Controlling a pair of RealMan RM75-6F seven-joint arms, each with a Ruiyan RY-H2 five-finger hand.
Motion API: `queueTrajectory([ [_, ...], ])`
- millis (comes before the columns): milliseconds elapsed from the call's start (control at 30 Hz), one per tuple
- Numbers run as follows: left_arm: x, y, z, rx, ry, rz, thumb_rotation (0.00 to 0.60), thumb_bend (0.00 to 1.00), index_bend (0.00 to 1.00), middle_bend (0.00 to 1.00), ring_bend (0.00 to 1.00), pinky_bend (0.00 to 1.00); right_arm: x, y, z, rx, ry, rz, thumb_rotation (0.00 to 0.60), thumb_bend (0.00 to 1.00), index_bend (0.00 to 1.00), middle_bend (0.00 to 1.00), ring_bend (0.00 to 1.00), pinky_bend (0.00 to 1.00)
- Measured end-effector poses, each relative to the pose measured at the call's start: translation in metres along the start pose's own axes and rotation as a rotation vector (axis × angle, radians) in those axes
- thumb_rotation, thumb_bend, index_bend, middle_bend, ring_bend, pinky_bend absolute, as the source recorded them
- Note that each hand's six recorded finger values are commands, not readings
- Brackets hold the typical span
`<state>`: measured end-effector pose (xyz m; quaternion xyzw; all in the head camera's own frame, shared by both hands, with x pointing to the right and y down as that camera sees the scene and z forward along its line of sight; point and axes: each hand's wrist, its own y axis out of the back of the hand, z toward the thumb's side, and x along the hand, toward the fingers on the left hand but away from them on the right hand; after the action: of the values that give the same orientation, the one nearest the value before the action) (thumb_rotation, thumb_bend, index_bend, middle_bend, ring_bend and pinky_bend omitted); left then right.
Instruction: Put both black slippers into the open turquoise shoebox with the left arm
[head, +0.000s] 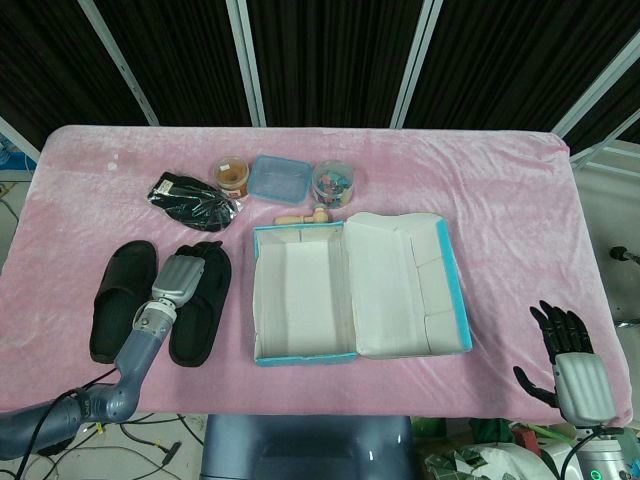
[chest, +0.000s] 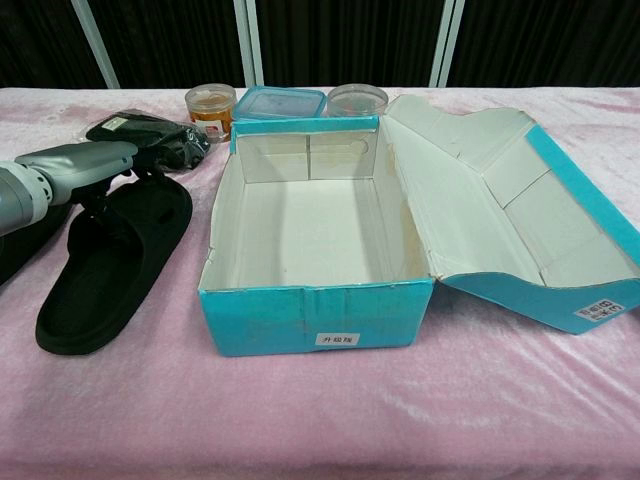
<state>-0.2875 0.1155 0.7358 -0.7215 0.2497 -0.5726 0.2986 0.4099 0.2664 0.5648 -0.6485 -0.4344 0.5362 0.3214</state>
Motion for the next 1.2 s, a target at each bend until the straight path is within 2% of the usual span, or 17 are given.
queueTrajectory([
  [267,-0.001,-0.003,0.001,-0.032,-0.003,-0.021,0.600,0.02,0.06,0.26,0.20,0.17,0.000,0.001,0.000,0.004,0.000,0.001,0.600,0.19,0.00,0.02,0.00,0.04],
  [367,-0.001,-0.002,0.002,-0.046,-0.007,-0.019,0.600,0.06,0.11,0.36,0.30,0.21,0.001,0.002,-0.001,0.002,-0.002,-0.002,0.600,0.19,0.00,0.02,0.00,0.04],
  [433,-0.001,-0.002,0.002,-0.055,-0.009,-0.016,0.600,0.09,0.18,0.46,0.39,0.25,0.002,0.002,-0.002,-0.001,-0.004,-0.004,0.600,0.19,0.00,0.03,0.00,0.04],
  [533,-0.001,0.000,0.003,-0.070,-0.010,0.000,0.600,0.11,0.26,0.53,0.45,0.30,0.003,0.002,-0.003,-0.003,-0.007,-0.005,0.600,0.19,0.00,0.02,0.00,0.04],
  [667,-0.004,0.008,0.001,-0.124,-0.015,0.044,0.600,0.12,0.31,0.57,0.48,0.34,0.001,0.001,-0.003,-0.004,-0.005,-0.003,0.600,0.19,0.00,0.03,0.00,0.04],
  [967,-0.016,0.034,-0.004,-0.395,-0.090,0.142,0.600,0.12,0.33,0.58,0.48,0.40,-0.004,0.001,0.001,-0.001,0.010,0.002,0.600,0.19,0.00,0.02,0.00,0.04],
  [1200,-0.027,0.058,0.008,-0.627,-0.232,0.184,0.600,0.12,0.33,0.58,0.48,0.41,-0.003,0.001,-0.002,-0.003,0.002,0.002,0.600,0.19,0.00,0.02,0.00,0.04],
])
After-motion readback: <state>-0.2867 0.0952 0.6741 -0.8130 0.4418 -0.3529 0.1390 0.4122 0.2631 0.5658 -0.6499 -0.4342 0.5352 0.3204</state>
